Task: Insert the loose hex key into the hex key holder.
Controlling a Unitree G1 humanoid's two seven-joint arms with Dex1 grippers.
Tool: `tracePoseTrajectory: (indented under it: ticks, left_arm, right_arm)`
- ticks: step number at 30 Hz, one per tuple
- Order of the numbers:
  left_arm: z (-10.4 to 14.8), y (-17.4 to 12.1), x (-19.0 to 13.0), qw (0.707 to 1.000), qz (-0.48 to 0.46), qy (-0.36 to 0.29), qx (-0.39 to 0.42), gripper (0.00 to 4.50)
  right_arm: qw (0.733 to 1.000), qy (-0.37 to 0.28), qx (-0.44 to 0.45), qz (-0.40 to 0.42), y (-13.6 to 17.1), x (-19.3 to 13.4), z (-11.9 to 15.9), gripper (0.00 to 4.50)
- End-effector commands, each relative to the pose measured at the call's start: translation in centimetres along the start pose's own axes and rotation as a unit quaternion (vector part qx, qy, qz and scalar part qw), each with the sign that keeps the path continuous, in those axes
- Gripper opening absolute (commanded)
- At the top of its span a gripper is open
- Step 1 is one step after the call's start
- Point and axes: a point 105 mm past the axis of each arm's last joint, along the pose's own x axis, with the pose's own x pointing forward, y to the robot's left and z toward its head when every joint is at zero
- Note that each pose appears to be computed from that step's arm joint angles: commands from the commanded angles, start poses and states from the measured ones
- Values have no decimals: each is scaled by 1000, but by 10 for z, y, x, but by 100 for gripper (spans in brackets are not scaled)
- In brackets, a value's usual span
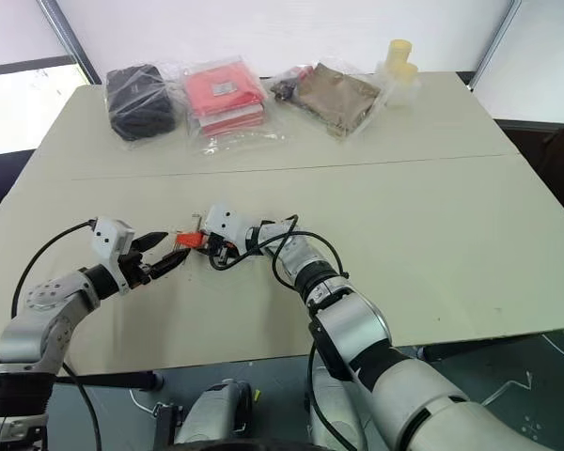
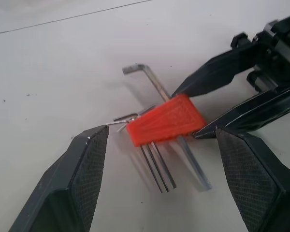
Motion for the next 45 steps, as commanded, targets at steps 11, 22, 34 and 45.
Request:
tracePoseTrajectory:
  ticks: [11,22,34,45]
  left_arm:
    - [7,9,8,1000,-6,-19,24,365]
    - [3,15,14,999,-12,-20,29,365]
    - [8,14,16,999,-18,-35,23,365]
    - [73,2,27,982,-175,-53,50,365]
  right_arm:
    - [870,-66,-479,-99,-32,-28,90,99]
    - [834,-10,-545,-87,-37,-38,52,99]
    - [840,-25,-523,-145,-52,-42,66,99]
    - [825,-62,-548,-124,-53,-74,78,99]
